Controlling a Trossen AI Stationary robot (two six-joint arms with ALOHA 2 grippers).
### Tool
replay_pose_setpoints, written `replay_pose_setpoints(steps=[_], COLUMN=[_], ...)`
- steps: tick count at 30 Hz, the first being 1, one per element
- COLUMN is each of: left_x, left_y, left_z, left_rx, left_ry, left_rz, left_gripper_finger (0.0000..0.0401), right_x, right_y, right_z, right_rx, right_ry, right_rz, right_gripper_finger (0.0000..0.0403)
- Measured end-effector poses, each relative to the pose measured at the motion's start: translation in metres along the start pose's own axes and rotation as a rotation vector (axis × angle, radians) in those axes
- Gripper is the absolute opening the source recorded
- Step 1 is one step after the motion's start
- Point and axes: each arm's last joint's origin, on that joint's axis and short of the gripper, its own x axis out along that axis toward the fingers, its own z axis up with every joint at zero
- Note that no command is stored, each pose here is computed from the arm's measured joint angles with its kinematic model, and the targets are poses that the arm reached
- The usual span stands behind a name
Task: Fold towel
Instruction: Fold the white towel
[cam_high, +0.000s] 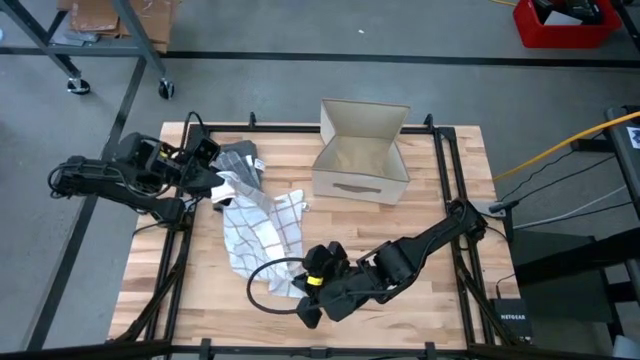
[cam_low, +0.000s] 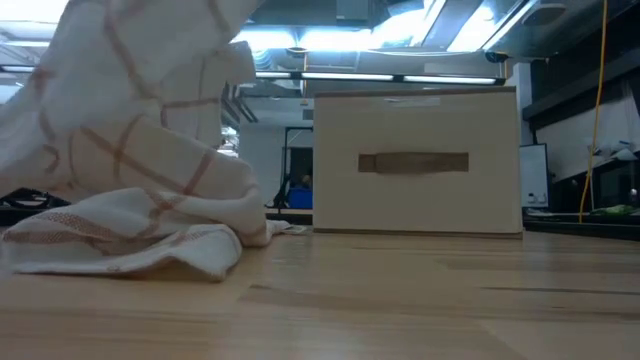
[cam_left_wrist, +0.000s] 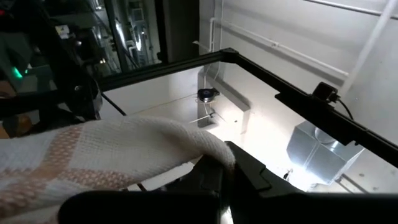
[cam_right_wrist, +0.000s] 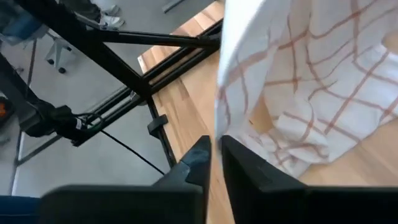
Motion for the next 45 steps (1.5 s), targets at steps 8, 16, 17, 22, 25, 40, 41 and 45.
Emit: replay_pose_setpoints(steps=[8, 16, 17, 22, 25, 40, 41, 45], left_x=[0.0, 0.0, 0.0, -0.001, -0.001, -0.003, -0.003, -0.003], left_y=[0.004, 0.009, 0.009, 0.01, 0.01, 0.005, 0.005, 0.005], left_z=[0.0, 0.0, 0.0, 0.0, 0.0, -0.003, -0.003, -0.005], left_rx=[0.009, -0.003, -0.006, -0.029, -0.029, -0.06, -0.061, -0.065], left_ry=[0.009, 0.01, 0.01, 0.009, 0.009, 0.066, 0.078, 0.15], left_rz=[0.039, 0.088, 0.091, 0.098, 0.098, 0.079, 0.078, 0.078], left_gripper_finger=[0.0, 0.0, 0.0, 0.0, 0.0, 0.0, 0.0, 0.0], right_x=[0.02, 0.066, 0.071, 0.085, 0.086, 0.056, 0.059, 0.079], right_y=[-0.002, 0.0, -0.001, -0.006, -0.009, -0.05, -0.053, -0.061], right_z=[-0.015, -0.044, -0.048, -0.06, -0.062, -0.031, -0.026, -0.002], right_rx=[0.062, 0.064, 0.062, 0.133, 0.151, 0.002, -0.016, -0.105], right_ry=[0.1, 0.189, 0.202, 0.232, 0.242, 0.219, 0.231, 0.233], right_rz=[-0.027, -0.026, -0.034, -0.098, -0.13, -0.452, -0.436, -0.328], right_gripper_finger=[0.0128, 0.0194, 0.0196, 0.0199, 0.02, 0.02, 0.02, 0.02])
